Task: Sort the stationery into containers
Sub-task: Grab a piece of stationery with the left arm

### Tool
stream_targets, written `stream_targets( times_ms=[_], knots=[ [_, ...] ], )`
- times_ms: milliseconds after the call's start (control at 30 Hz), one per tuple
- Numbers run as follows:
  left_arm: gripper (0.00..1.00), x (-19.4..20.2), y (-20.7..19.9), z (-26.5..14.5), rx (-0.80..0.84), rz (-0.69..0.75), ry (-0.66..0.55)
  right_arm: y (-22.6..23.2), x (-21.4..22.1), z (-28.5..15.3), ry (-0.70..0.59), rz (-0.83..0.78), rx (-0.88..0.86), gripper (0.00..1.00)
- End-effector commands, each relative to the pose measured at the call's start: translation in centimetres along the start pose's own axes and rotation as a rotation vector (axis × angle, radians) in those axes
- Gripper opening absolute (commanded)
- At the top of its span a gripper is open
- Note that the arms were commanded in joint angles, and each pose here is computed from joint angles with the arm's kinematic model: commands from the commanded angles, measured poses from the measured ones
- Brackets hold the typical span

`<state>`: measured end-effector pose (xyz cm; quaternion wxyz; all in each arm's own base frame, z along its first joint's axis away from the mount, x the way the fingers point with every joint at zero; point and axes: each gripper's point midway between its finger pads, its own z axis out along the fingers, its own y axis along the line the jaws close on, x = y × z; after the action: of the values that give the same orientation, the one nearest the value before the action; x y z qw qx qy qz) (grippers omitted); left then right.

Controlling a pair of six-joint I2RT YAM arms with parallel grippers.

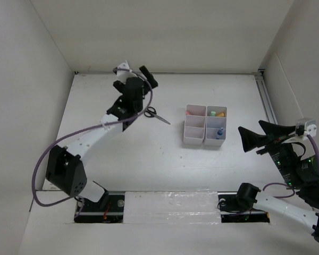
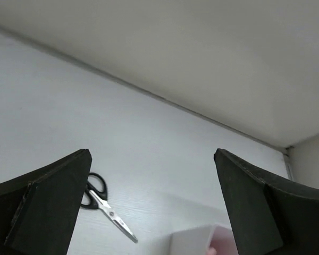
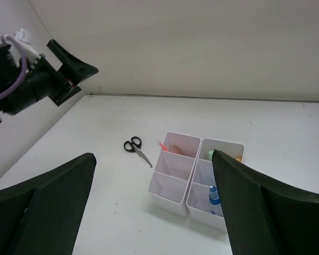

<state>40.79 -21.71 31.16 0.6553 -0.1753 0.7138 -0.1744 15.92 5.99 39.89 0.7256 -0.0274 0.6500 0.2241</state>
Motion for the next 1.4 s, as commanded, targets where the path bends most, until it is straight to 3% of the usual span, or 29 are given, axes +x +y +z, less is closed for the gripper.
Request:
stream_targets(
  times_ms=[0,67,100,167,267,400,533,700,800,933,1133,1300,1367],
  knots=[
    [1.0,1.4,5.8,3.8,-0.16,-0.174,0.199,1.6,-0.4,1.1,-0.024,-0.001,-0.048,0.97],
    [1.0,0.2,6.8,6.1,-0.206,-0.216,0.21,1.9,-0.7,1.1,-0.032,0.006,-0.062,0.97],
    [1.0,2.9,9.2,7.0,-0.311,-0.219,0.283,2.0,-0.4,1.3,-0.032,0.006,-0.062,0.97],
    [1.0,2.6,8.2,8.5,-0.306,-0.207,0.299,2.2,0.0,1.4,-0.024,0.001,-0.073,0.97],
    [0.97,6.3,9.2,10.0,-0.367,-0.21,0.401,2.7,0.6,1.6,-0.02,0.019,-0.084,0.97],
    [0.99,7.7,6.8,11.4,-0.294,-0.23,0.498,3.0,1.4,1.6,-0.007,0.024,-0.104,0.97],
    [0.99,8.2,6.6,11.5,-0.271,-0.215,0.518,2.8,1.4,1.3,-0.016,0.042,-0.105,0.97],
    [0.9,12.6,7.4,11.3,-0.28,-0.189,0.624,2.6,1.8,1.1,-0.016,0.051,-0.105,0.97],
    [0.78,14.6,8.2,10.5,-0.341,-0.151,0.624,2.7,1.8,1.1,-0.015,0.062,-0.105,0.97],
    [0.73,16.1,9.3,9.0,-0.384,-0.167,0.633,2.5,2.2,0.9,-0.007,0.056,-0.104,0.97],
    [0.53,19.1,10.2,6.5,-0.386,-0.156,0.674,1.9,2.2,0.7,-0.018,0.062,-0.084,0.97],
    [0.53,19.7,11.5,6.1,-0.429,-0.145,0.666,1.9,2.8,0.7,-0.004,0.052,-0.082,0.97],
    [0.48,20.5,11.9,6.3,-0.449,-0.145,0.679,1.8,2.9,0.7,-0.01,0.056,-0.083,0.97]
  ],
)
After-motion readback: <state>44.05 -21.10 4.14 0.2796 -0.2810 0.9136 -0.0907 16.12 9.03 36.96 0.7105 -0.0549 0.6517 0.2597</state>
